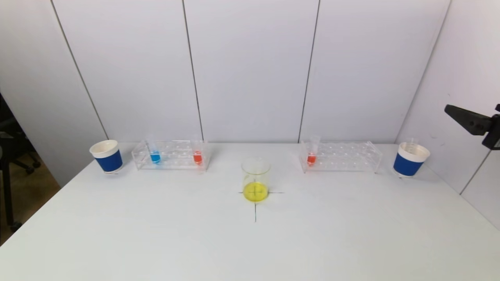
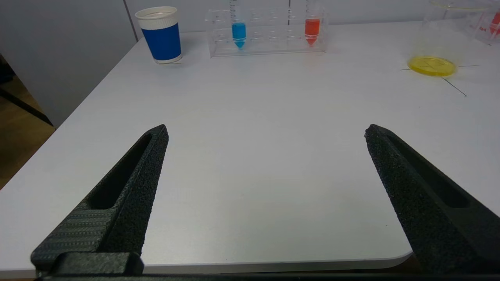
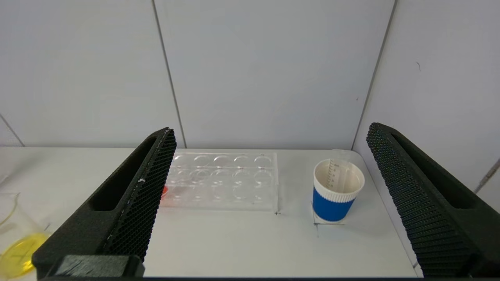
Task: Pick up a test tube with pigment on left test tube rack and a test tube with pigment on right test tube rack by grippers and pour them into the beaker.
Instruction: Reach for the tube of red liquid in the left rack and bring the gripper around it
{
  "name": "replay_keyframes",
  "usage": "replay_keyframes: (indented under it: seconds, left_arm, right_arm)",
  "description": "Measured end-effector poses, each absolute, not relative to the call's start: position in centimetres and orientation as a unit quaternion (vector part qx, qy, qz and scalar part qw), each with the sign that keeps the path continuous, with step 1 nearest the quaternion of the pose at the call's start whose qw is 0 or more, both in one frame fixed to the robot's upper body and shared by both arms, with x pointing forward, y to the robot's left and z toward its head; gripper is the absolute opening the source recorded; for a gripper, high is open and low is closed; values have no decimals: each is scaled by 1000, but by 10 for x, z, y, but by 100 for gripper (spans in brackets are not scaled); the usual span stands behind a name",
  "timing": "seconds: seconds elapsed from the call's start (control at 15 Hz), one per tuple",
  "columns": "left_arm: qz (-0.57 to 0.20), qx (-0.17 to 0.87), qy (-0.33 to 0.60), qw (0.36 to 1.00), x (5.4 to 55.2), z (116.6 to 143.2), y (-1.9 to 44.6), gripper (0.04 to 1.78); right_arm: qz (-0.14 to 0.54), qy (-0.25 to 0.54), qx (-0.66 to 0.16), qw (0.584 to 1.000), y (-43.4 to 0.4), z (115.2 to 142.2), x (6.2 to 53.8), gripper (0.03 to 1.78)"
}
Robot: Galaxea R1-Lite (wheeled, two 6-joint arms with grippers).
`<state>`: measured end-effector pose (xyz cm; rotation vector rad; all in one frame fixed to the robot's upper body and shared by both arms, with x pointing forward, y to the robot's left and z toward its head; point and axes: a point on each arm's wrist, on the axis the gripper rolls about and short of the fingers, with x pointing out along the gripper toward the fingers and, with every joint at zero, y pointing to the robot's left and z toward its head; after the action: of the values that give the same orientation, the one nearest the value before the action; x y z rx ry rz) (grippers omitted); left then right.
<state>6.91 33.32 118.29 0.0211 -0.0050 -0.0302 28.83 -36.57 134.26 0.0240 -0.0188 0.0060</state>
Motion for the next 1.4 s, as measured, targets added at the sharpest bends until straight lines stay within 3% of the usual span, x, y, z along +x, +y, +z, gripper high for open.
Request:
replay_keyframes:
  seconds: [0.4, 0.8, 1.4]
  left_arm:
    - [-15, 11, -3, 1000, 69, 1183, 333, 176]
    - [-15, 11, -3, 1000, 69, 1183, 333, 176]
    - [-15, 11, -3, 1000, 69, 1183, 333, 176]
  right_arm:
    - [14, -29, 28, 999, -350, 1336, 204, 177]
    - [75, -31, 66, 995, -337, 1314, 141, 177]
    - [127, -41, 84, 987, -328, 1293, 78, 177]
